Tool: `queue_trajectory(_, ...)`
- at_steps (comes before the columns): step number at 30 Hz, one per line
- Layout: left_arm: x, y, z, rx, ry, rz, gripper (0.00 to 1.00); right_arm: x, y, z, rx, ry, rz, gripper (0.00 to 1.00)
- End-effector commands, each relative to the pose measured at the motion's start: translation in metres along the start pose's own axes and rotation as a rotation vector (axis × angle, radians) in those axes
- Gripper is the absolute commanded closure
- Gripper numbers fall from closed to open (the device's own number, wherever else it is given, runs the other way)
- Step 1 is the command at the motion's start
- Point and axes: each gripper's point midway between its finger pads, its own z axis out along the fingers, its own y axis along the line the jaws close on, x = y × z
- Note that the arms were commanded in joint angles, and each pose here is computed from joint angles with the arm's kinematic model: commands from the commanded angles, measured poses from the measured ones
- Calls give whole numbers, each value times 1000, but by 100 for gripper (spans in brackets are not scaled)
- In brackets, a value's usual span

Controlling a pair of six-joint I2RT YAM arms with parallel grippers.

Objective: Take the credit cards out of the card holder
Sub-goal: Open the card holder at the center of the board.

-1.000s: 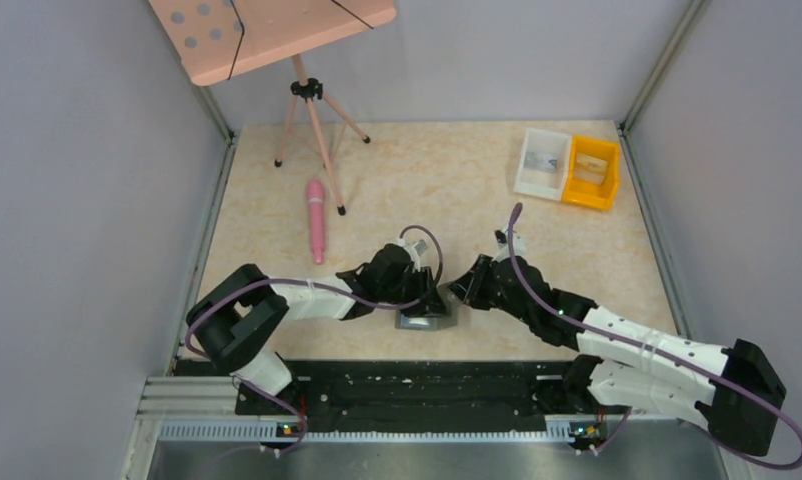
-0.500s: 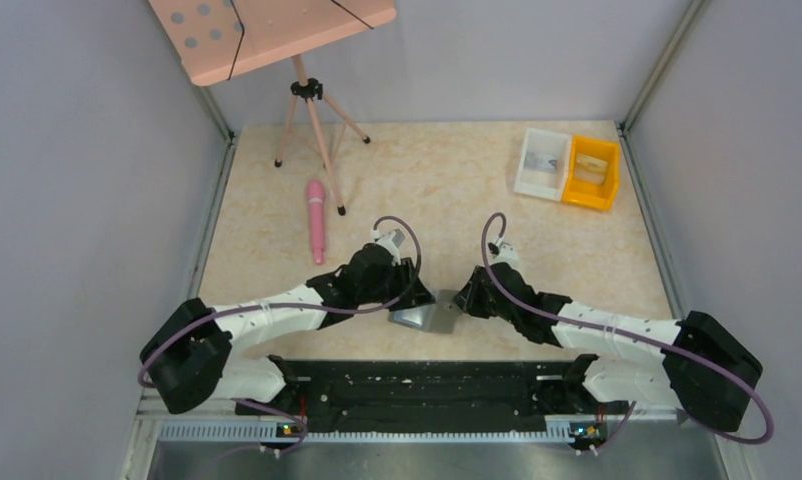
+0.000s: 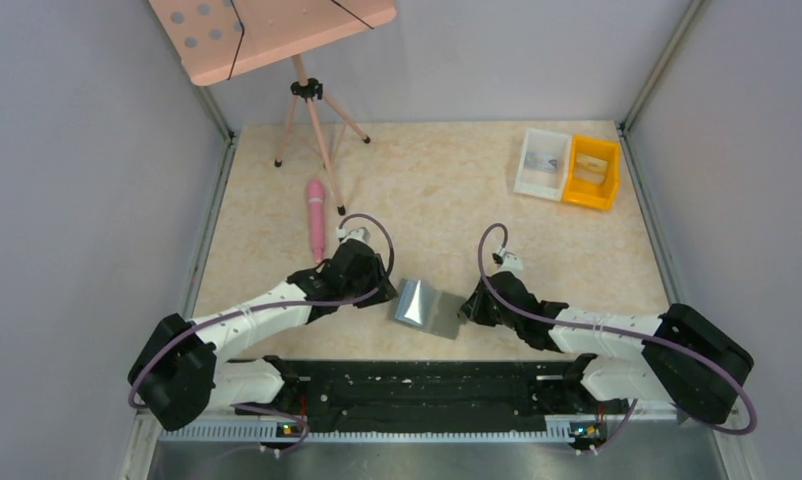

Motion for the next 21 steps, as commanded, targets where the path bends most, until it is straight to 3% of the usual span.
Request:
queue_trajectory(1,-10,-2,2,20,15,14,57,-6,-1,6,-21,-33,-35,86)
queue_trajectory(13,1,11,22,11,113,-2,55,-1,-20,15,34,-2,-70,89)
queue_trajectory(21,14,3,31,89,153,-43,54,0,-19,17,30,6,-72,89)
